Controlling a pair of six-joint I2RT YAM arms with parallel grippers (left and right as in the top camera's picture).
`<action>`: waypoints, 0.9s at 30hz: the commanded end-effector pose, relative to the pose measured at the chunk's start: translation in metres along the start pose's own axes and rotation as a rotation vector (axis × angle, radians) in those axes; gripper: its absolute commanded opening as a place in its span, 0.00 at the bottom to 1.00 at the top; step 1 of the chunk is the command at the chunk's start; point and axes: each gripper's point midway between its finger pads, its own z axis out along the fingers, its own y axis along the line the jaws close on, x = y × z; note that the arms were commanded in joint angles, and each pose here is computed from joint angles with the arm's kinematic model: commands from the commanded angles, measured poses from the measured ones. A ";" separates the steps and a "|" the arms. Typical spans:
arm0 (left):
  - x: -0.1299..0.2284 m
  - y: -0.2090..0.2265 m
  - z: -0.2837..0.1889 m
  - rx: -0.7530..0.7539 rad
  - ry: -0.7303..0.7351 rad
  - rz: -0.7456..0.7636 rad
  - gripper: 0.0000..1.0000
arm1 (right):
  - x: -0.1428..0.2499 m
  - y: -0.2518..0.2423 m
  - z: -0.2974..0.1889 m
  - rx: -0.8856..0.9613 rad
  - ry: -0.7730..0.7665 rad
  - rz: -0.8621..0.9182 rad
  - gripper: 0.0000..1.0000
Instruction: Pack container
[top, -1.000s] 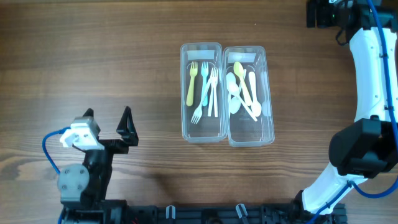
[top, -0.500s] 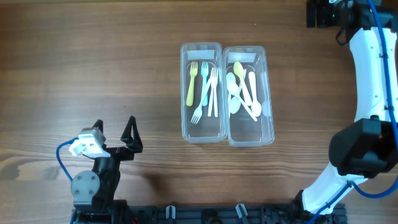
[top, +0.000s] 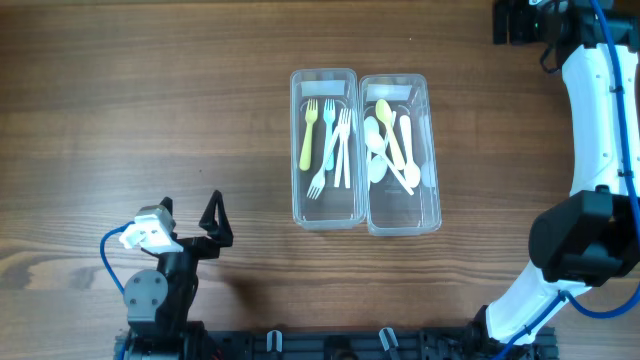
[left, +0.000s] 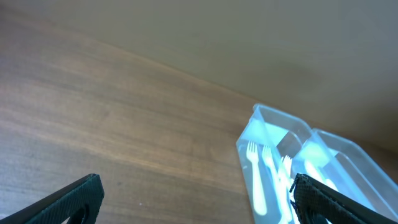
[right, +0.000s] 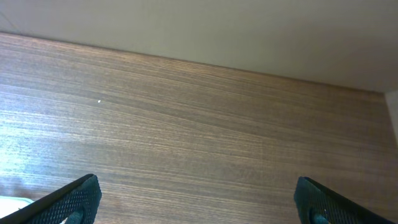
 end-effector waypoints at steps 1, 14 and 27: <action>0.011 0.004 0.003 -0.005 0.011 -0.013 1.00 | 0.001 0.002 0.001 0.007 0.006 -0.014 1.00; 0.010 0.007 0.003 -0.022 0.006 0.070 1.00 | 0.001 0.002 0.001 0.007 0.006 -0.013 1.00; 0.010 0.008 0.003 -0.024 0.008 0.070 1.00 | 0.001 0.002 0.001 0.006 0.006 -0.014 1.00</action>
